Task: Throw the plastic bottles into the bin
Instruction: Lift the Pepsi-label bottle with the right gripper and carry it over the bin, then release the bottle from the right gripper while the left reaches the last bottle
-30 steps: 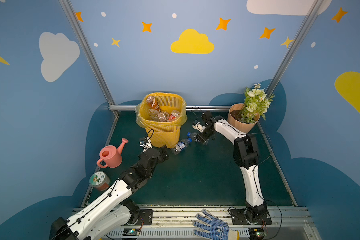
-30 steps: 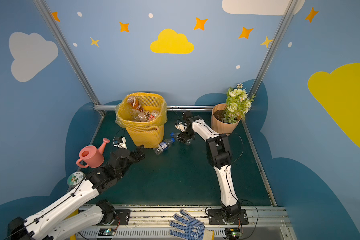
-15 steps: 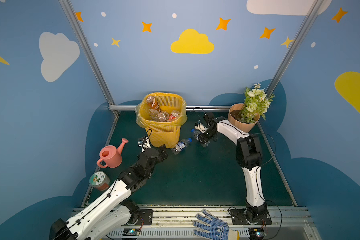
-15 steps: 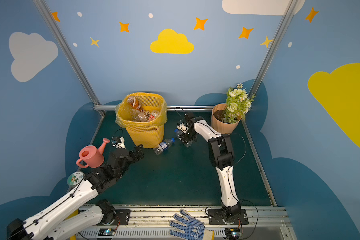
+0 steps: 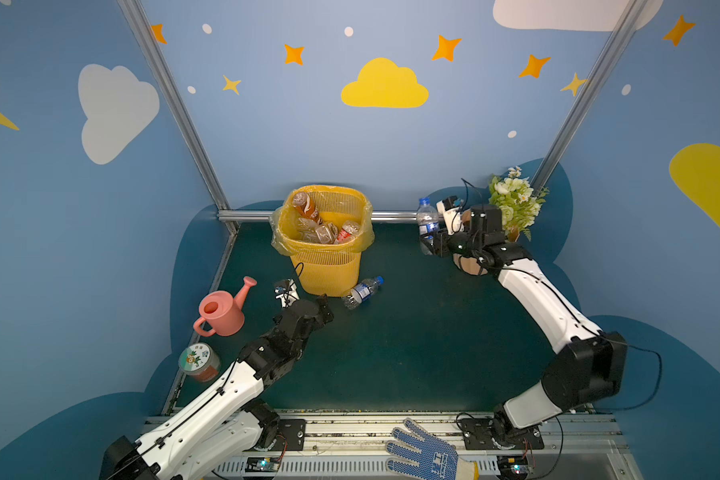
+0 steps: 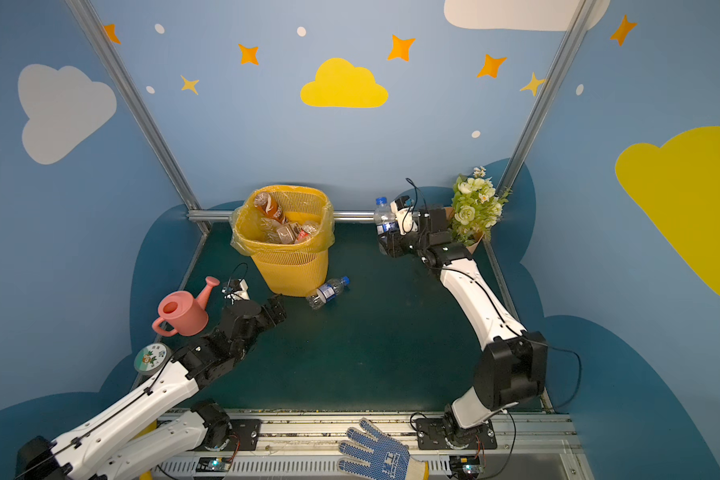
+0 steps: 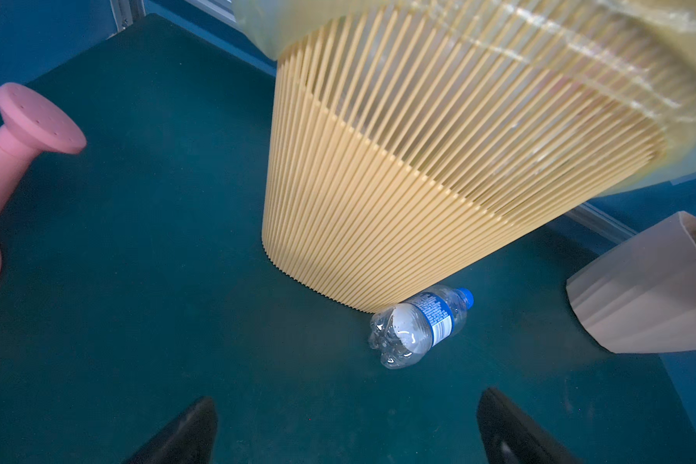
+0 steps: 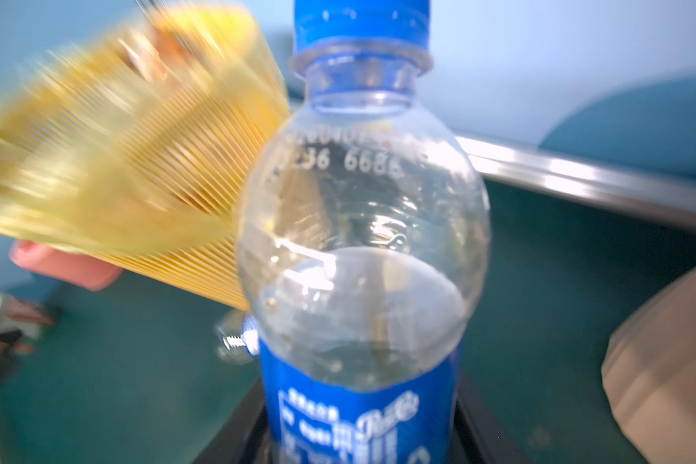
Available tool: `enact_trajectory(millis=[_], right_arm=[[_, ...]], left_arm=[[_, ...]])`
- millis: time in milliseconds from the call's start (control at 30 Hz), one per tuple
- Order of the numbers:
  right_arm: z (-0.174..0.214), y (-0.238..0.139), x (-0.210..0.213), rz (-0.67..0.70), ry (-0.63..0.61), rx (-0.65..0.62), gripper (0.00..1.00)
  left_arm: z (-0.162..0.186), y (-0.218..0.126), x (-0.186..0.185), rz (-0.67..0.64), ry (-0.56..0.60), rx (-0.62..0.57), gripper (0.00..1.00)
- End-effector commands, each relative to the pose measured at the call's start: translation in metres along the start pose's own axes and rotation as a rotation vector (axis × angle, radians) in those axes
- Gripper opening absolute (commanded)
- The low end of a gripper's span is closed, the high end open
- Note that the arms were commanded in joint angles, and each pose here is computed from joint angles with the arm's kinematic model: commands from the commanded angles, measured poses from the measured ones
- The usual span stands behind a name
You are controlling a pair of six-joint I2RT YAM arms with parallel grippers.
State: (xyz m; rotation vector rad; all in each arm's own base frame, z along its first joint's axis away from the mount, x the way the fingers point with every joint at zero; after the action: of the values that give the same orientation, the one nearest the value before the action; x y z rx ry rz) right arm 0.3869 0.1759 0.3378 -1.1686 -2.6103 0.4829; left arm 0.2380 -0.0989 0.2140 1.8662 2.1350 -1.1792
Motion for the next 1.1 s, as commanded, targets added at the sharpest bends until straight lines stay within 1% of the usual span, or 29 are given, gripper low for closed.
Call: enact_trajectory(millis=[0,133,200,300,400,500,567,633,700,767,833,967,1067], right_arm=[[-0.054,-0.038,0.019,-0.044,0.014,-0.263,0.49],[-0.089,-0.071,0.033,-0.089,0.059,-0.443,0.53],[-0.104,-0.075,0.041,-0.152,0.09,-0.501,0.52],[-0.126,-0.068,0.06,-0.261,0.13,-0.542,0.51],[-0.143,-0.04,0.088,-0.392,0.142,-0.509,0.52],[-0.145,0.009,0.127,-0.564,0.136,-0.371,0.55],[-0.141,0.039,0.144,-0.625,0.121,-0.272,0.6],[-0.133,0.065,0.147,-0.615,0.135,-0.16,0.65],[-0.138,0.068,0.146,-0.595,0.115,-0.117,0.72],[-0.152,0.055,0.14,-0.525,0.077,-0.143,0.86],[-0.166,0.035,0.132,-0.441,0.036,-0.203,0.92],[-0.183,-0.014,0.116,-0.314,-0.015,-0.307,0.94],[-0.181,-0.047,0.106,-0.226,-0.038,-0.385,0.95]], left_arm=[[0.004,0.003,0.009,-0.046,0.006,0.006,1.0],[0.008,0.005,0.009,-0.045,0.006,0.016,1.0],[0.009,0.007,0.008,-0.042,0.006,0.02,1.0],[0.01,0.009,0.006,-0.038,0.006,0.032,1.0],[0.013,0.011,0.005,-0.033,0.001,0.047,1.0],[0.014,0.013,0.002,-0.026,0.005,0.053,1.0],[0.013,0.013,0.0,-0.021,0.01,0.059,1.0],[0.013,0.013,-0.002,-0.016,0.014,0.066,1.0],[0.012,0.012,-0.003,-0.014,0.014,0.069,1.0],[0.013,0.01,0.0,-0.022,0.013,0.068,1.0],[0.012,0.009,0.002,-0.024,0.006,0.059,1.0],[0.011,0.008,0.002,-0.014,0.002,0.051,1.0],[0.01,0.009,-0.002,-0.006,0.014,0.056,1.0]])
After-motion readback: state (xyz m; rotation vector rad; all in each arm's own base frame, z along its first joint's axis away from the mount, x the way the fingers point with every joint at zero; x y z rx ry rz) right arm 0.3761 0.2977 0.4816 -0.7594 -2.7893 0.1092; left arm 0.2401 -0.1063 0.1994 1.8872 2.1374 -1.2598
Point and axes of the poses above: each gripper's point midway between its finger pads, its own y axis out along the fingers, its own x axis along the line the jaws close on, z = x × y, the point moved 5 cm from there along -y, back along the fingers, and after that the axes turned 9 degrees about -y, right-handed, at the moved point
